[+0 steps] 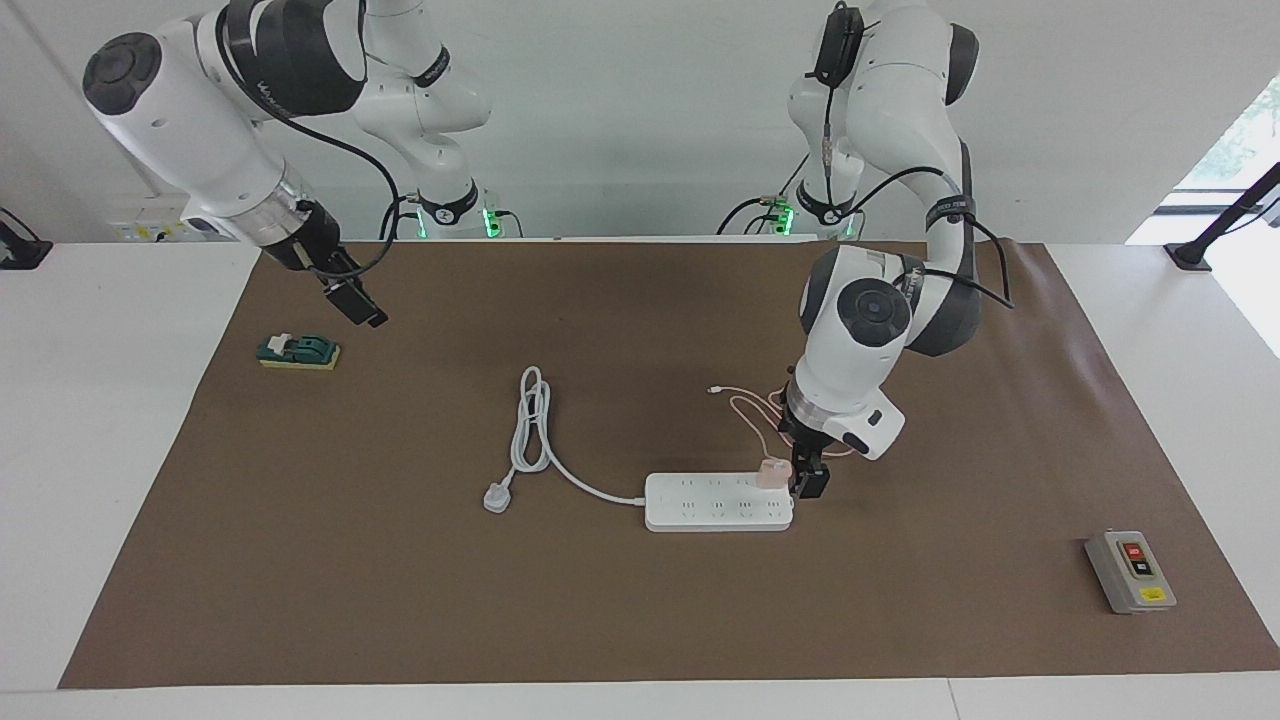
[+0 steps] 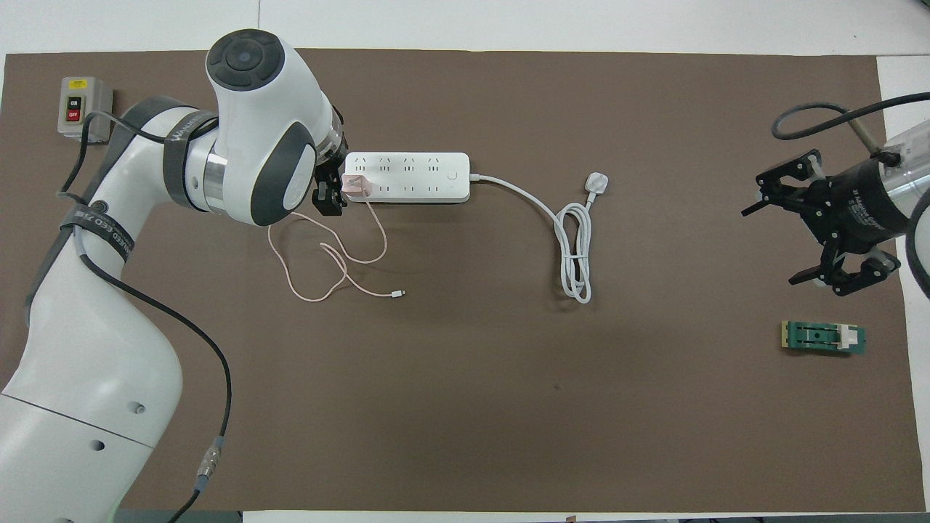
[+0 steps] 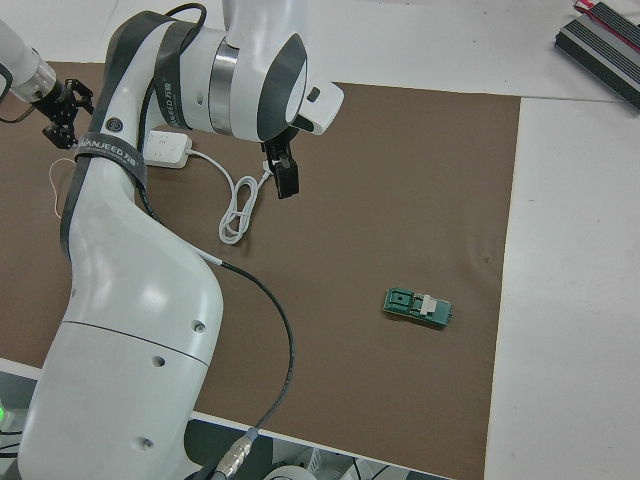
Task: Unplug charger and place it aside
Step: 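Reach the left gripper to the pink charger and grasp it, then move the right gripper to the power strip's corded end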
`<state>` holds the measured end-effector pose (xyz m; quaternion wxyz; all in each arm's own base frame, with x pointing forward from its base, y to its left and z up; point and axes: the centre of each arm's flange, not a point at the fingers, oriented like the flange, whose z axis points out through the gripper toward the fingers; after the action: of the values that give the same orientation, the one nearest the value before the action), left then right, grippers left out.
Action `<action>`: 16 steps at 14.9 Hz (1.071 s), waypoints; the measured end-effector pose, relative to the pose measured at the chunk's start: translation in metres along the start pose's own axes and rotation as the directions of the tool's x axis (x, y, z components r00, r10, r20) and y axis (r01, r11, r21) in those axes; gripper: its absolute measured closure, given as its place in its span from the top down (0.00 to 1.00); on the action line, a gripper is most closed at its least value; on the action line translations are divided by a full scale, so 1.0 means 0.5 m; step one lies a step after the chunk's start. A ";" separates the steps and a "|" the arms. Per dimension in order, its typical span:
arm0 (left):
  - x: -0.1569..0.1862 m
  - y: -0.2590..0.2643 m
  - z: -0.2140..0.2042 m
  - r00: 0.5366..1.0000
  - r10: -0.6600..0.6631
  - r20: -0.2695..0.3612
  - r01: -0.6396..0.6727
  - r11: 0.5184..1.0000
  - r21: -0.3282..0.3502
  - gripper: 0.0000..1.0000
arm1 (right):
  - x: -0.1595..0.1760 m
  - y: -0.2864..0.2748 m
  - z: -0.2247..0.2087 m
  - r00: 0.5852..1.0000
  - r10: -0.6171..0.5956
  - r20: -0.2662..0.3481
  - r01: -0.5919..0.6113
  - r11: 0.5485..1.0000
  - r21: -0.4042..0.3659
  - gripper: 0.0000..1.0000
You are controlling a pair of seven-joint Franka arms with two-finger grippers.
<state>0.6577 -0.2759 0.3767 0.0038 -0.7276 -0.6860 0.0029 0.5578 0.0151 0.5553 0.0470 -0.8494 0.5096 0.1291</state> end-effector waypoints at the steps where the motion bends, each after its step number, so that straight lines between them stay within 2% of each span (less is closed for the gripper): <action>1: -0.004 0.000 0.008 1.000 -0.008 -0.008 0.008 1.000 0.002 1.00 | -0.007 -0.002 0.012 1.000 0.009 0.008 -0.009 1.000 -0.010 1.00; 5: -0.020 -0.005 0.021 1.000 -0.014 -0.016 0.014 1.000 0.006 1.00 | -0.023 -0.001 0.043 0.998 0.060 0.028 -0.059 0.998 -0.037 1.00; 10: -0.036 -0.009 0.046 0.999 -0.012 -0.033 0.012 1.000 0.016 1.00 | -0.026 -0.021 0.067 0.962 0.249 0.108 -0.251 0.968 0.001 1.00; 14: -0.039 -0.006 0.069 0.999 -0.011 -0.037 0.012 1.000 0.016 1.00 | -0.008 -0.042 0.119 0.927 0.348 0.141 -0.359 0.931 0.060 1.00; 16: -0.039 -0.005 0.071 0.999 -0.012 -0.037 0.012 1.000 0.015 1.00 | -0.037 -0.069 0.139 0.914 0.383 0.136 -0.396 0.914 0.085 1.00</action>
<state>0.6536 -0.2953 0.3413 0.0223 -0.7234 -0.6900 -0.0054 0.5678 0.0617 0.4917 0.0973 -0.7178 0.6713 0.1569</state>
